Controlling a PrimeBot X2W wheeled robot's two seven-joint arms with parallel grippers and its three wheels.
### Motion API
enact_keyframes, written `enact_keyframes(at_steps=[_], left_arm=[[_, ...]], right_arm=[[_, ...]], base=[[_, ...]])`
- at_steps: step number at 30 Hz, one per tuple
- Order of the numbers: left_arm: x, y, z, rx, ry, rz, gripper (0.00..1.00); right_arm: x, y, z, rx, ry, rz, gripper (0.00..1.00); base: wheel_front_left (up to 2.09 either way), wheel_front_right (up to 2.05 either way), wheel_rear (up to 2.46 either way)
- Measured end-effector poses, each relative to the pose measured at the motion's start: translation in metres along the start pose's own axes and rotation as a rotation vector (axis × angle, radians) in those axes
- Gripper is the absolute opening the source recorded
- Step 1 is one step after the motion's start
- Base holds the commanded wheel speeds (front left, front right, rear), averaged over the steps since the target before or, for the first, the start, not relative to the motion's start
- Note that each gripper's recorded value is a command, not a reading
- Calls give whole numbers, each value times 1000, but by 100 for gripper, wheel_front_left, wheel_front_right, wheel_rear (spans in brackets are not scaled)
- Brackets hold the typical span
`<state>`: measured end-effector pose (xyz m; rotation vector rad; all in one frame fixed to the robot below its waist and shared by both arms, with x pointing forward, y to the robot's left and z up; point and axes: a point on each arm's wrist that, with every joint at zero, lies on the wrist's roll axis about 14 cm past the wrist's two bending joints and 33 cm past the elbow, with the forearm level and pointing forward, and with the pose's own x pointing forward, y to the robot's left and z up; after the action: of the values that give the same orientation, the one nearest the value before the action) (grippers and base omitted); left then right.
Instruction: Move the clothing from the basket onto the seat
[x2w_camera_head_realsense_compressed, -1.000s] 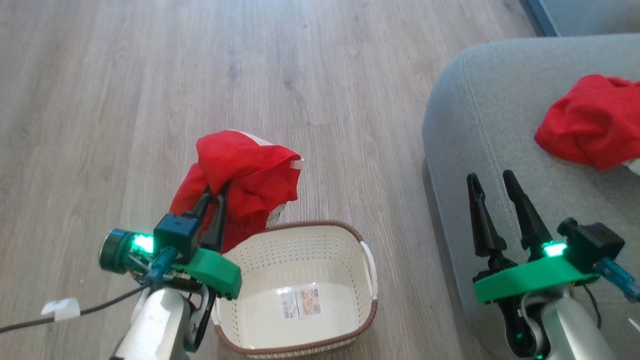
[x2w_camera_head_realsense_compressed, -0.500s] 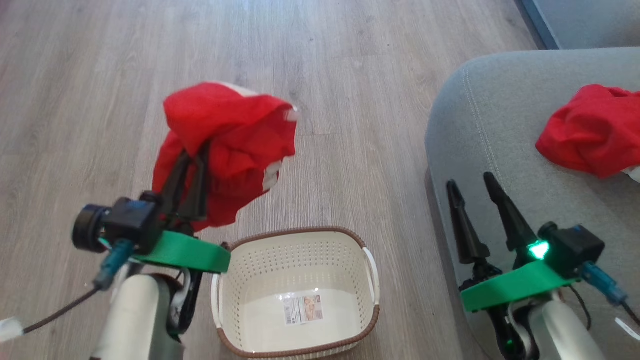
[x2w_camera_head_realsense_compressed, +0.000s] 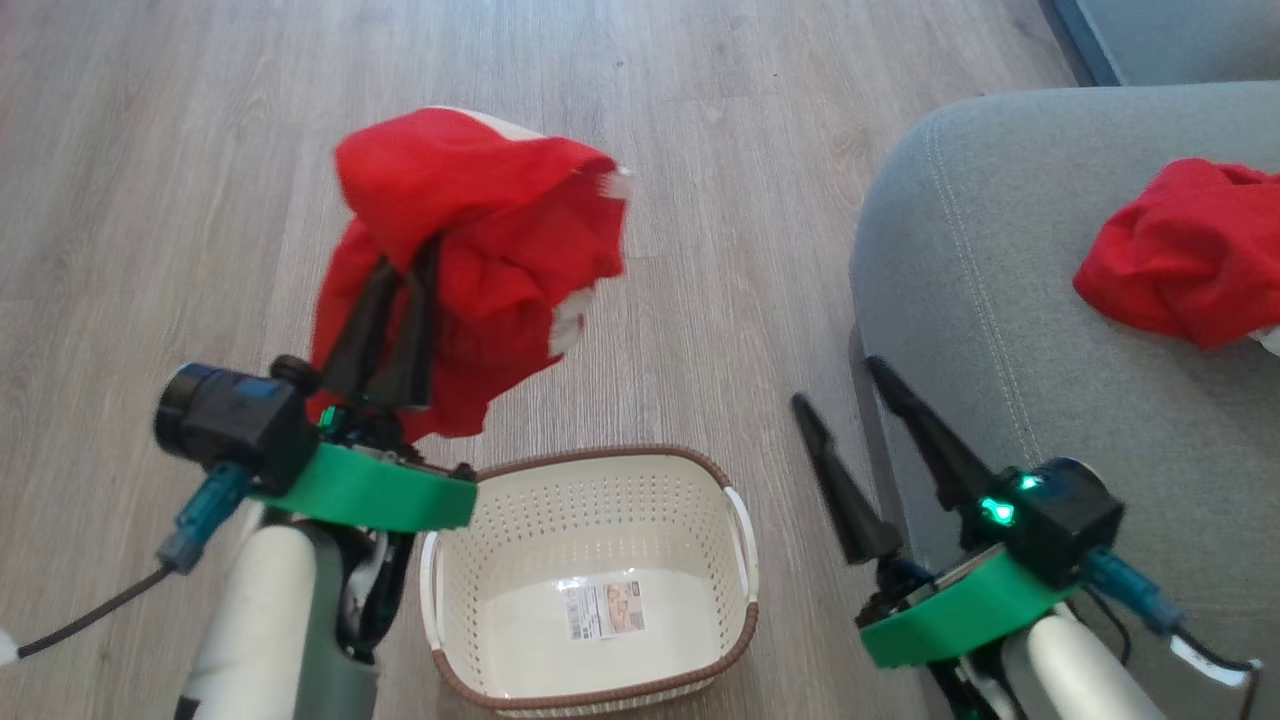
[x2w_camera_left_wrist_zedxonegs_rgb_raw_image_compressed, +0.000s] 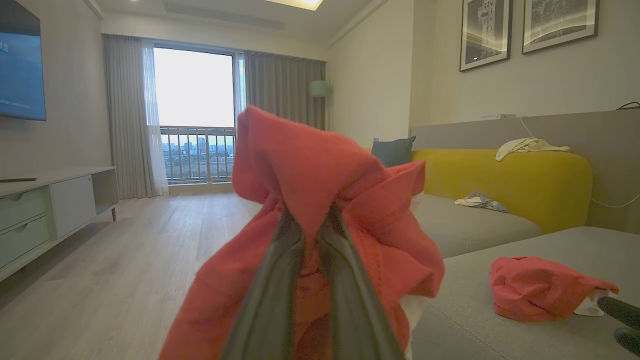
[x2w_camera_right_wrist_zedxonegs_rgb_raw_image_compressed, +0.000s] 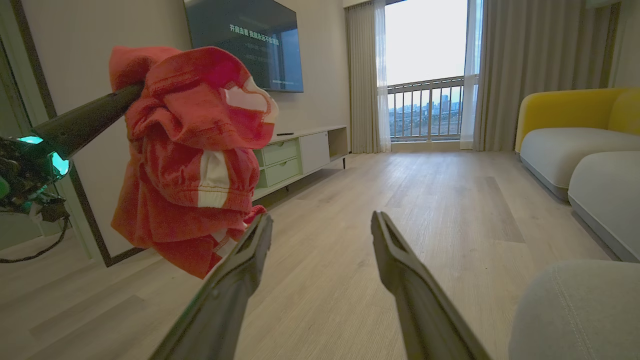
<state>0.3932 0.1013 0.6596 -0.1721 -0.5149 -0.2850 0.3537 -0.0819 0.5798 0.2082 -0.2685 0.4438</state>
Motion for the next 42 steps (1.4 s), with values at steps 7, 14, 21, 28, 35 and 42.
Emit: enact_keyframes(at_steps=[7, 14, 21, 28, 35, 42], left_arm=[[0, -21, -5, -35, 14, -69, 0], [-4, -45, -7, -65, 22, -148, 0], [-9, -73, -6, -89, 23, -234, 0], [-20, -108, -11, -105, 49, -350, 0], [-35, -137, -19, -125, 91, -465, 0], [-43, -148, -27, -142, 124, -499, 0]], right_arm=[[9, 24, -1, -49, 9, 116, 100], [12, 31, -6, -63, 26, 157, 100], [20, 34, -3, -132, 21, 205, 100], [19, 43, -16, -174, 64, 261, 100], [25, 54, -19, -235, 72, 328, 100], [33, 68, -22, -234, 64, 353, 100]], base=[[0, 0, 0], [0, 0, 0], [0, 0, 0], [0, 0, 0], [0, 0, 0], [0, 0, 0]])
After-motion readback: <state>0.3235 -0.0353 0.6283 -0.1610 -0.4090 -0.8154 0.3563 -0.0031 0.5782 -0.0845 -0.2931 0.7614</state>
